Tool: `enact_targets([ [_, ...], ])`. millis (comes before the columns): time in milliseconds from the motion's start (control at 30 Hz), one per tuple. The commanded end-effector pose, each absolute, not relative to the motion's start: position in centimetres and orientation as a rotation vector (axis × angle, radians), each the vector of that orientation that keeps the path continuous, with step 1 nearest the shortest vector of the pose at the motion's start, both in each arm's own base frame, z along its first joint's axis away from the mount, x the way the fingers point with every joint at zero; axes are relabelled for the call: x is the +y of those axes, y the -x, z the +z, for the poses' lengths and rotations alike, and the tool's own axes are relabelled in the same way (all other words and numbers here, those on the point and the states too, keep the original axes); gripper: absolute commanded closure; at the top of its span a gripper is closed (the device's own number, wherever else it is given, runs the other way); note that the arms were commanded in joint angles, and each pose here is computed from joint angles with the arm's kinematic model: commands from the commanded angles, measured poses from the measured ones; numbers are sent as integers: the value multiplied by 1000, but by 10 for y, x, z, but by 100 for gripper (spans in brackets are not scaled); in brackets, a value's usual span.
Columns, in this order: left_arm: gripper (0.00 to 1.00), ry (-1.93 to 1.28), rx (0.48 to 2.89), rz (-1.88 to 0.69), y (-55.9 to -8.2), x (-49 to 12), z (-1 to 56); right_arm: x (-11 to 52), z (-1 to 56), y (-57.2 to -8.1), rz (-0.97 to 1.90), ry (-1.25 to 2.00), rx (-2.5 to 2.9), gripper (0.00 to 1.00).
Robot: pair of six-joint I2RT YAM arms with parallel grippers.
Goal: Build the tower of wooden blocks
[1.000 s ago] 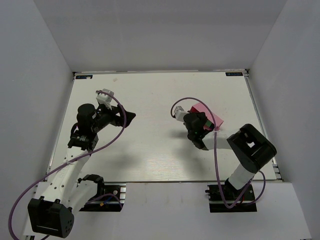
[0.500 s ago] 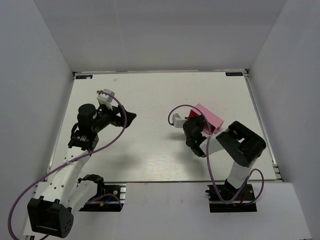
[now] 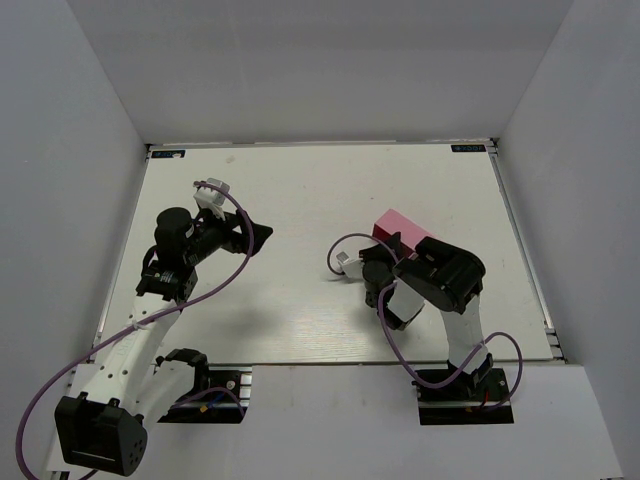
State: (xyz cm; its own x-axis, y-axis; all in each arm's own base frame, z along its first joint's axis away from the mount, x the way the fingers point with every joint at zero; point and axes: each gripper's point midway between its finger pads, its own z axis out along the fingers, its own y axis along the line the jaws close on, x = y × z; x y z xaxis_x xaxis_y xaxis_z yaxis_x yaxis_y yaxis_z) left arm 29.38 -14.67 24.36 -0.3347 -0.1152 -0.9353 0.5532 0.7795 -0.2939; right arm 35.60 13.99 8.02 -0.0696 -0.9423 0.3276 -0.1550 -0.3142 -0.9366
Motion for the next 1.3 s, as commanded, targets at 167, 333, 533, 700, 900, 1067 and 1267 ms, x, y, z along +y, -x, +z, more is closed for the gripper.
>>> enact_targets([
  [167,0,-336,1764,-700,-295,-147,257,143,154,-346,-1348,1085,1138,52],
  [333,0,-330,1765,-692,-296,-145,257,144,145,-341,-1291,1121,1175,41],
  [533,0,-330,1765,-692,-296,-145,257,153,137,-333,-1168,1163,1230,34],
  [700,0,-330,1765,-692,-296,-145,257,163,103,-324,-936,1276,1408,32],
  [900,0,-321,1775,-685,-296,-144,255,182,99,-307,-572,1277,1617,26],
  [1067,0,-321,1775,-685,-296,-144,255,193,110,-307,-346,1193,1758,25],
  [1267,0,-320,1784,-686,-298,-144,252,187,123,-316,-171,1103,1906,18],
])
